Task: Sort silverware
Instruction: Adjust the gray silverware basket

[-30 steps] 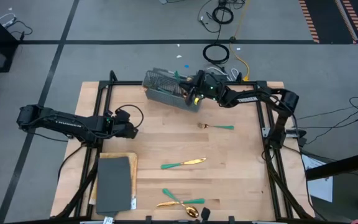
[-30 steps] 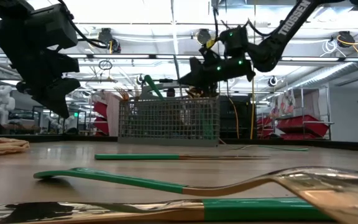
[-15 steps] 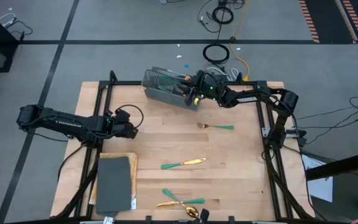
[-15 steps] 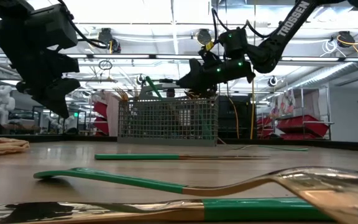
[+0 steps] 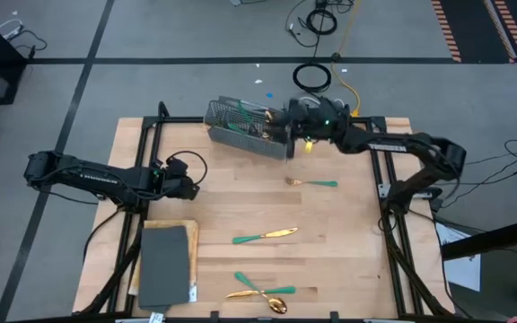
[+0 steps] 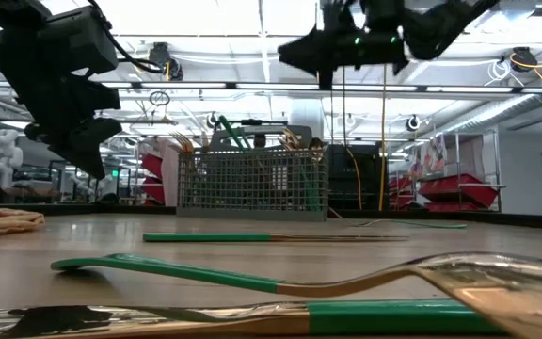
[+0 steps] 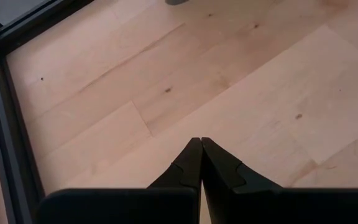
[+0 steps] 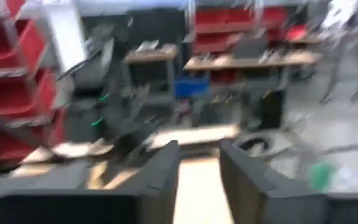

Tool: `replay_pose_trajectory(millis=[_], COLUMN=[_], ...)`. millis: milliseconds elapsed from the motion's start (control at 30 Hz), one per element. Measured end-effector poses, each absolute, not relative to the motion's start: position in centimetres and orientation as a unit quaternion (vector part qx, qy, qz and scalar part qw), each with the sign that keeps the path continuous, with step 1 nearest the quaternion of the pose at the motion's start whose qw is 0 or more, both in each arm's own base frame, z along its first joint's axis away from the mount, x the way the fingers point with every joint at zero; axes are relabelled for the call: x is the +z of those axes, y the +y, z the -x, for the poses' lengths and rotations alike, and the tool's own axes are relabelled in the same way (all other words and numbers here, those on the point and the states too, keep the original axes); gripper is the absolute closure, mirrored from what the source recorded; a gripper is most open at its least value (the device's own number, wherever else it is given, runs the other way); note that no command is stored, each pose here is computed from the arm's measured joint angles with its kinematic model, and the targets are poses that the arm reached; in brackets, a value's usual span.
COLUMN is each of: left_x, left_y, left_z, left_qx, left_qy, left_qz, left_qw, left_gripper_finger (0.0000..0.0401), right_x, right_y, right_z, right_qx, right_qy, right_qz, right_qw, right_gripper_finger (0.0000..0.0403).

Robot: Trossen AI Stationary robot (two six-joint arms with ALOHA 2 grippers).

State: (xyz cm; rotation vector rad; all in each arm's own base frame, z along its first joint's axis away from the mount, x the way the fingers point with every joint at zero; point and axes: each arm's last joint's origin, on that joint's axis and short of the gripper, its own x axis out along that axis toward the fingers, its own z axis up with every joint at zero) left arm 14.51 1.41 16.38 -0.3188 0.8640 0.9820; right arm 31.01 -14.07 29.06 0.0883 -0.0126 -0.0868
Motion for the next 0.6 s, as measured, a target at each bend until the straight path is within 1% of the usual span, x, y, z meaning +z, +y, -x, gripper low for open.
replay_pose_trajectory(millis=[100, 133, 200, 333, 433, 600], left_x=[16.4, 16.4, 16.5, 16.5, 16.5, 16.5], left_y=[1.4, 1.4, 1.4, 1.4, 1.4, 1.4], left_z=[-14.5, -14.6, -14.7, -14.8, -14.9, -14.9], left_qx=[0.458, 0.457, 0.457, 0.455, 0.454, 0.452], left_qy=[0.396, 0.394, 0.389, 0.382, 0.379, 0.382], left_qz=[0.146, 0.147, 0.149, 0.153, 0.155, 0.157], left_qw=[0.783, 0.784, 0.786, 0.790, 0.791, 0.791], left_gripper_finger=[0.0390, 0.0390, 0.0390, 0.0390, 0.0390, 0.0390], right_x=[27.4, 26.4, 24.7, 21.8, 19.5, 17.7], right_y=[-11.7, -11.0, -9.8, -8.9, -9.5, -11.3], right_z=[-32.0, -32.5, -33.4, -35.1, -35.9, -36.2], right_qx=[-0.037, -0.045, -0.050, -0.040, -0.047, -0.089], right_qy=[0.071, 0.099, 0.138, 0.170, 0.191, 0.198], right_qz=[-0.045, -0.042, -0.039, -0.041, -0.055, -0.057], right_qw=[0.996, 0.993, 0.988, 0.984, 0.979, 0.975], right_gripper_finger=[0.0378, 0.0389, 0.0395, 0.0402, 0.0402, 0.0403])
